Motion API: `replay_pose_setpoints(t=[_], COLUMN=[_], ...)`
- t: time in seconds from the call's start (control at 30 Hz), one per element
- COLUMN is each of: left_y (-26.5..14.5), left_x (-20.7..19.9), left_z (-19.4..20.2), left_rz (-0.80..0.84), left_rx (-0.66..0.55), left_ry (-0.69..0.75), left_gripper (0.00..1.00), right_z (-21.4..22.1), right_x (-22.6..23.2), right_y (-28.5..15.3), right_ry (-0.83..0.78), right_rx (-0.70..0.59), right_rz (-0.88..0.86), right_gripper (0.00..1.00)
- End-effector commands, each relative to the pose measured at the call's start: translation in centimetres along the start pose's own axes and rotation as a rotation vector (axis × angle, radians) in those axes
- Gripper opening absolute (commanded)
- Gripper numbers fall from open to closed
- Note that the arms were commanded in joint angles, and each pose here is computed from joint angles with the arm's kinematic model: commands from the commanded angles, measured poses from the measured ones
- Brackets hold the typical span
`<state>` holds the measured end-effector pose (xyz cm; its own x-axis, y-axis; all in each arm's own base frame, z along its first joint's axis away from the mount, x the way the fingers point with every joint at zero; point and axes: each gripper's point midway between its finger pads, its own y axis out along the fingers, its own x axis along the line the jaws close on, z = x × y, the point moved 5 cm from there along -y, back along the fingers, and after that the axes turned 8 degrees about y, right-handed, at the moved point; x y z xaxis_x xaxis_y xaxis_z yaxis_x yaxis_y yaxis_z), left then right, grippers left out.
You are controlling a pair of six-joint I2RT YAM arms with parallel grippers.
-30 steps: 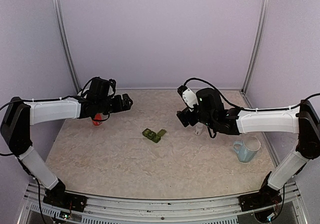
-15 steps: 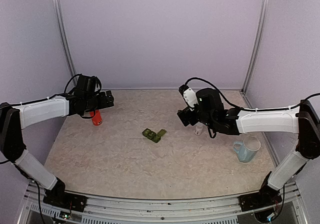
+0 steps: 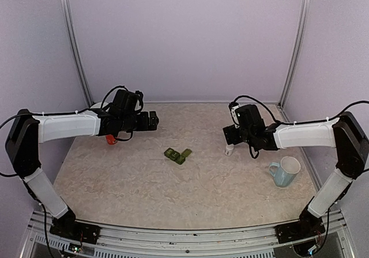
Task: Sort the pills into containers
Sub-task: Pick up the pill bottle from the center of the board.
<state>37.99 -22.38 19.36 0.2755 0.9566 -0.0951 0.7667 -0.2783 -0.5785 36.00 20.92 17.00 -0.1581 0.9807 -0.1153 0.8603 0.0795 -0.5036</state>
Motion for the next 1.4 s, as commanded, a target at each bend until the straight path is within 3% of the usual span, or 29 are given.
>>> replay_pose_setpoints(t=[0.0,0.43,0.63,0.77,0.93,1.0,1.23,1.37], left_y=[0.3,-0.3,-0.2,-0.1,-0.2,-0.3,-0.9,-1.8], left_x=[-0.7,-0.3,-0.2,-0.1,0.0,0.1,0.6,1.8], left_z=[0.2,1.2,1.6,2.0,2.2,2.2,2.2,2.1], left_rz=[0.023,0.019,0.014,0.011,0.008,0.007,0.0,-0.023], left_rx=[-0.009,0.005,0.014,0.019,0.023,0.022,0.019,0.001], left_ry=[0.009,0.003,0.003,0.001,-0.001,-0.001,-0.023,-0.074], left_gripper=[0.99,0.99,0.99,0.99,0.99,0.99,0.99,0.99], right_z=[2.6,5.2,6.4,6.3,5.9,5.6,1.9,-0.3], right_x=[0.0,1.4,1.6,1.9,1.9,2.1,5.5,10.1], right_y=[1.4,4.0,4.6,4.9,4.8,4.5,0.9,-3.2], right_ry=[0.051,0.08,0.077,0.072,0.065,0.06,-0.053,-0.164], right_rx=[0.077,0.192,0.235,0.222,0.207,0.2,0.098,-0.003], right_rz=[-0.038,-0.15,-0.156,-0.17,-0.176,-0.192,-0.303,-0.493], right_gripper=[0.87,0.75,0.63,0.51,0.25,0.2,0.17,0.17])
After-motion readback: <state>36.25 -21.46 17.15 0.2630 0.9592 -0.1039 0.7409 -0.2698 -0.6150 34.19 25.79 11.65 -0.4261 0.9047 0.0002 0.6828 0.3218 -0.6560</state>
